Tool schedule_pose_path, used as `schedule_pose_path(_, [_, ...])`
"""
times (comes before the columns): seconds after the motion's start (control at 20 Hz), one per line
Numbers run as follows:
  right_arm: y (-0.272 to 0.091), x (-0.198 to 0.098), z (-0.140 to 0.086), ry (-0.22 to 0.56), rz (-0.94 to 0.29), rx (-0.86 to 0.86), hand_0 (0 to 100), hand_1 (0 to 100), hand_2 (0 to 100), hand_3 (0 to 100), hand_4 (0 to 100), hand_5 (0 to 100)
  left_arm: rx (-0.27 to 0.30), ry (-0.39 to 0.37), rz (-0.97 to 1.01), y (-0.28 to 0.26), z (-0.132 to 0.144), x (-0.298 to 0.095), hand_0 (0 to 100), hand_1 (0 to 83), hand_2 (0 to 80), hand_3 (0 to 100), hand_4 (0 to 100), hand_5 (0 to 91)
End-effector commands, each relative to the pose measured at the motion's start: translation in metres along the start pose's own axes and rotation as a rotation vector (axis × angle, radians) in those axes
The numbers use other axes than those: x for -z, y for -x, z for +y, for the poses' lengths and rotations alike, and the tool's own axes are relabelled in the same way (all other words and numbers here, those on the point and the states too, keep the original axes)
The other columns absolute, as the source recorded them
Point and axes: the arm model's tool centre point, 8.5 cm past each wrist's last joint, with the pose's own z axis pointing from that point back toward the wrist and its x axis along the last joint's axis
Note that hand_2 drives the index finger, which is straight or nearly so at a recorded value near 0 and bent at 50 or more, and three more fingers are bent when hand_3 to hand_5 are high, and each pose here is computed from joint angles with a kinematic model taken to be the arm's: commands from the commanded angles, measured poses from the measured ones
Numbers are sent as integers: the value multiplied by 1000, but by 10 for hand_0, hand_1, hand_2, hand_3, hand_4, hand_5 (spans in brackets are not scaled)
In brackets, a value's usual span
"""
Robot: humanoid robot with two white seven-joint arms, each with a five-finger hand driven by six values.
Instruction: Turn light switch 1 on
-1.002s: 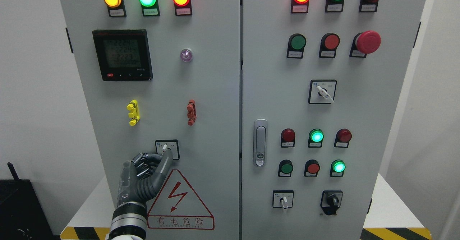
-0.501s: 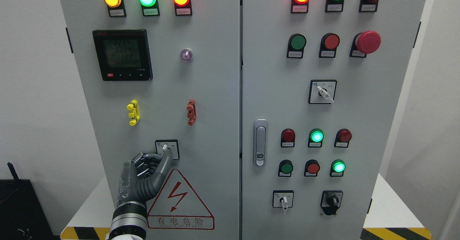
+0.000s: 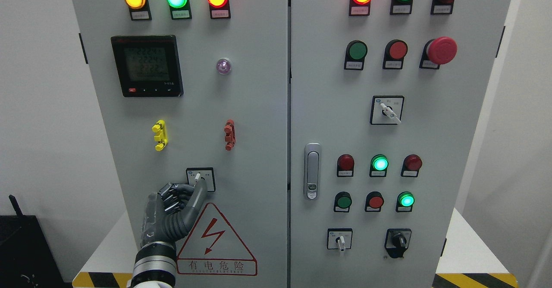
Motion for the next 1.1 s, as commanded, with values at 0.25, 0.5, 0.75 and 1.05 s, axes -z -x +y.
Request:
schedule_pose_path(0.25, [0,0,0,0,0,1,304,0,0,0,0,0,8,-1,-2,-1,-1,0,390,670,597,796,902,831])
schedule_pose_path(0.5, [0,0,0,0,0,0,304,0,0,0,0,0,9,-1,0,0,-1,0,398,672,597,797,902,832])
schedule_pose_path(0.75, [0,0,0,0,0,0,304,0,0,0,0,0,8,0,1,0,-1,0,460,641,599,799,903,833])
schedule_pose_path(1.05, [0,0,0,0,0,0,304,0,0,0,0,0,9,1,4,2,-2,0,496,612,601,799,903,833])
